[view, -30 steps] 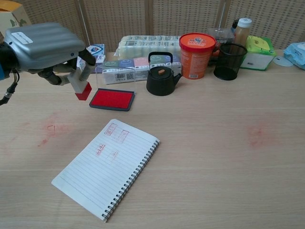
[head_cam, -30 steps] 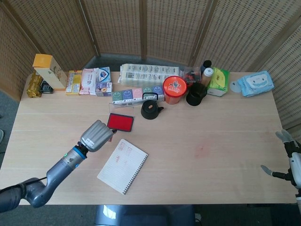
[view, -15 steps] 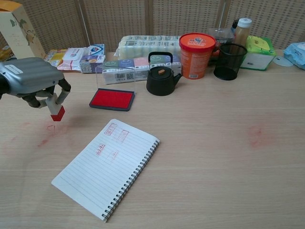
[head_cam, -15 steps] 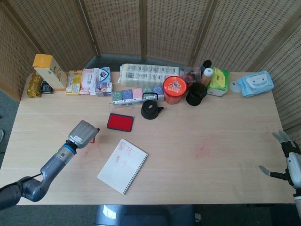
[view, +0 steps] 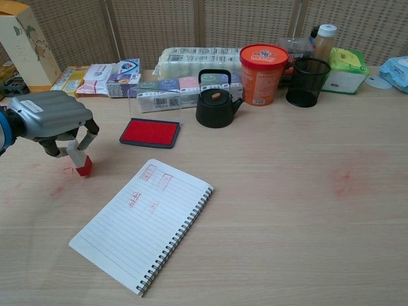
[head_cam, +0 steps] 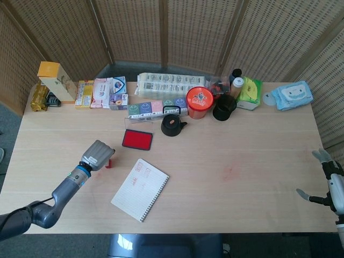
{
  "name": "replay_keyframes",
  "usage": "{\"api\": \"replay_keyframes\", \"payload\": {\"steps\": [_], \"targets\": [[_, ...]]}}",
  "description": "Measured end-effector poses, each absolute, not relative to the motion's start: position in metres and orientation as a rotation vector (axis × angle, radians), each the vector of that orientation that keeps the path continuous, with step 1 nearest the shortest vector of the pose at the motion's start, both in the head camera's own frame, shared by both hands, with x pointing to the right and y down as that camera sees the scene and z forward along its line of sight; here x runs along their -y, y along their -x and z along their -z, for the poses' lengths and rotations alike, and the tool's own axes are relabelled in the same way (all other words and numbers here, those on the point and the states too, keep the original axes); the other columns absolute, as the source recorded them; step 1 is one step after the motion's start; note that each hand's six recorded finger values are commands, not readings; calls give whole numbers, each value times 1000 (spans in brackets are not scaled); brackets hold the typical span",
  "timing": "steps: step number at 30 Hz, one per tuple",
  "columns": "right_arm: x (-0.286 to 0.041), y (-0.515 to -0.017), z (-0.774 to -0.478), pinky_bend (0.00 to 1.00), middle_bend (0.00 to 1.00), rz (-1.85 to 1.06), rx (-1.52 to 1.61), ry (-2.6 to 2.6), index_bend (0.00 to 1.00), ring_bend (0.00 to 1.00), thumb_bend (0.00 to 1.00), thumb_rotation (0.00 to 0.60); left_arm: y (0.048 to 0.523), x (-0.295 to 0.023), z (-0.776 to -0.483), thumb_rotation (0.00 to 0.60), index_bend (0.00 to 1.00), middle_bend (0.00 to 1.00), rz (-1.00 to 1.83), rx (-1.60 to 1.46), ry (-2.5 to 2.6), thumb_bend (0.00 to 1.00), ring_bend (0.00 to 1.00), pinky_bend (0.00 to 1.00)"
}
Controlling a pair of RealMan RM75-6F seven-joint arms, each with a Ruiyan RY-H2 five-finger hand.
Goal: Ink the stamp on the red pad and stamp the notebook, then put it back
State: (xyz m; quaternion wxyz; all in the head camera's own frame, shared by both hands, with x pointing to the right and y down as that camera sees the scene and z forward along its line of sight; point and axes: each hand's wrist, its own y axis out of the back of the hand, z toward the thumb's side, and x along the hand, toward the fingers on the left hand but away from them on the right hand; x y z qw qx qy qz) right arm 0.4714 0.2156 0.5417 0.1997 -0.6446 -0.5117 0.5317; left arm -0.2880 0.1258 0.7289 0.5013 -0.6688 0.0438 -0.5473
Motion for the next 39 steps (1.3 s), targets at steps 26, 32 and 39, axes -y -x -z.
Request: {"api": "replay_keyframes", "payload": {"steps": [26, 32, 39], "targets": [[-217, -467, -539, 0, 0, -1465, 1422, 1823, 0, 0, 78, 600, 293, -122, -710, 600, 637, 1000, 1329, -109, 1563, 287, 1000, 1000], [-217, -469, -538, 0, 0, -1466, 1431, 1825, 0, 0, 78, 600, 287, -126, -721, 600, 637, 1000, 1338, -78, 1557, 288, 1000, 1000], [-216, -470, -539, 0, 0, -1468, 1433, 1827, 0, 0, 79, 600, 282, -128, -723, 600, 637, 1000, 1333, -61, 1554, 288, 1000, 1000]]}}
